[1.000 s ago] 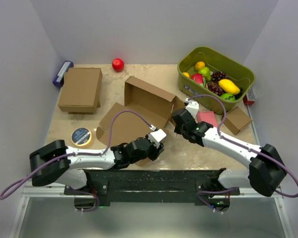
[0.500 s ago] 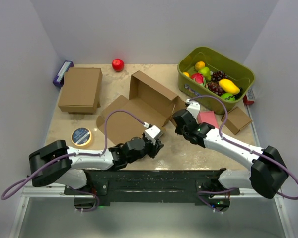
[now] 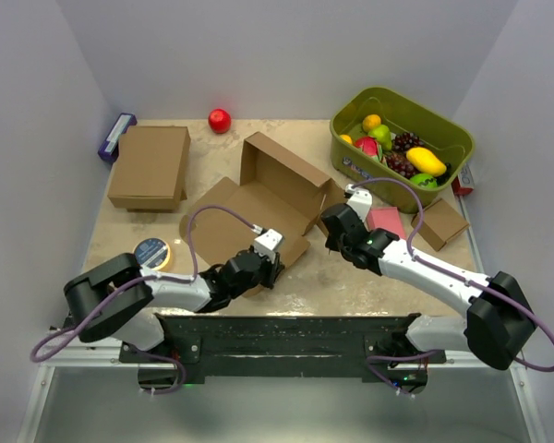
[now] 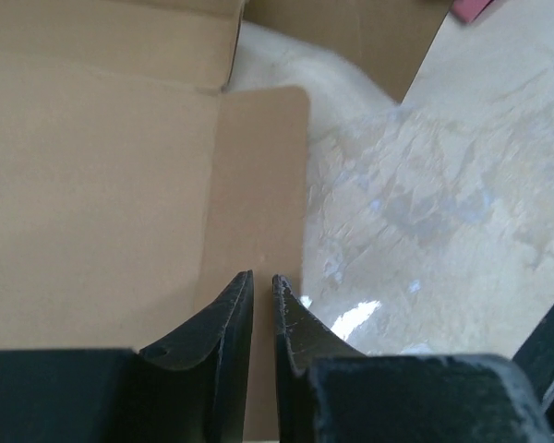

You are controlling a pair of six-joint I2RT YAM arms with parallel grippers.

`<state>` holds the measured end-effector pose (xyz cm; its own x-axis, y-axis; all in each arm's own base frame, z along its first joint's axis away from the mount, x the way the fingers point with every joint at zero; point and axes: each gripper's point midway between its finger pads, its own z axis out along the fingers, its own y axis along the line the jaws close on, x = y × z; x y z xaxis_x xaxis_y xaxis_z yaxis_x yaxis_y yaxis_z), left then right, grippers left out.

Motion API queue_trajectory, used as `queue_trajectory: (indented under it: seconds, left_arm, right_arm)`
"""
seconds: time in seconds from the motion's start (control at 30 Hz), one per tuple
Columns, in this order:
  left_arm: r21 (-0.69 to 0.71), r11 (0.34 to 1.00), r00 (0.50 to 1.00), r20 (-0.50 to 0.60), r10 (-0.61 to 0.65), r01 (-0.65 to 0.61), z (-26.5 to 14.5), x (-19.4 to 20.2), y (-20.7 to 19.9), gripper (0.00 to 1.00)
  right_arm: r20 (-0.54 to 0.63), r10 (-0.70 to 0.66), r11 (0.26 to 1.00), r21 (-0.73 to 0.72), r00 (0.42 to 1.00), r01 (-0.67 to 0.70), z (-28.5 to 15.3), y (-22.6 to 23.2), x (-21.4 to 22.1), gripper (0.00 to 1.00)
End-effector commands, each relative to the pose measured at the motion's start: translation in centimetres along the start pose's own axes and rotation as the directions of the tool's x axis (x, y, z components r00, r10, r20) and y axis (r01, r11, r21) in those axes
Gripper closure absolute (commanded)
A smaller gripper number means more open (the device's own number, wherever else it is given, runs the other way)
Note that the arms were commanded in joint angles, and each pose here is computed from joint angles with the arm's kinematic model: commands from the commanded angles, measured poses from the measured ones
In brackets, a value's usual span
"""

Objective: Fold the paper box

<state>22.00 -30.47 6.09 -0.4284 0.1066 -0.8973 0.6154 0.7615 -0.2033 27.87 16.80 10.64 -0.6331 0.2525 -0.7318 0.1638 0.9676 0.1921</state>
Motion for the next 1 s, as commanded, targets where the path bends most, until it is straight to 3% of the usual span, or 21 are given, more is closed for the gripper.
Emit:
queue_trajectory:
  seconds: [0.0, 0.3, 0.57, 0.97]
  left_arm:
    - [0.015, 1.0, 0.999, -0.043, -0.014, 0.015, 1.0, 2.9, 0.1, 0.82]
    - [0.061, 0.998, 0.993, -0.113, 0.038, -0.031, 2.3, 5.7, -2.0, 0.84]
    - [0.186, 0.982, 0.992, -0.126, -0.01, 0.033, 2.9, 6.9, -6.6, 0.86]
    - [0.241, 0.968, 0.992, -0.118, -0.042, 0.07, 3.4, 6.9, -9.0, 0.87]
  right_arm:
    - [0.069, 0.042, 0.999, -0.025, 0.997, -0.04, -0.9, 0.7, -2.2, 1.0]
    - [0.072, 0.049, 0.998, -0.048, 0.996, -0.046, -1.7, 1.5, -3.4, 1.0]
    - [0.029, 0.086, 0.988, -0.135, 0.996, -0.081, -0.6, 3.7, -1.8, 1.0]
    - [-0.029, 0.056, 0.982, -0.181, 0.998, -0.06, 1.5, 6.6, 1.3, 0.81]
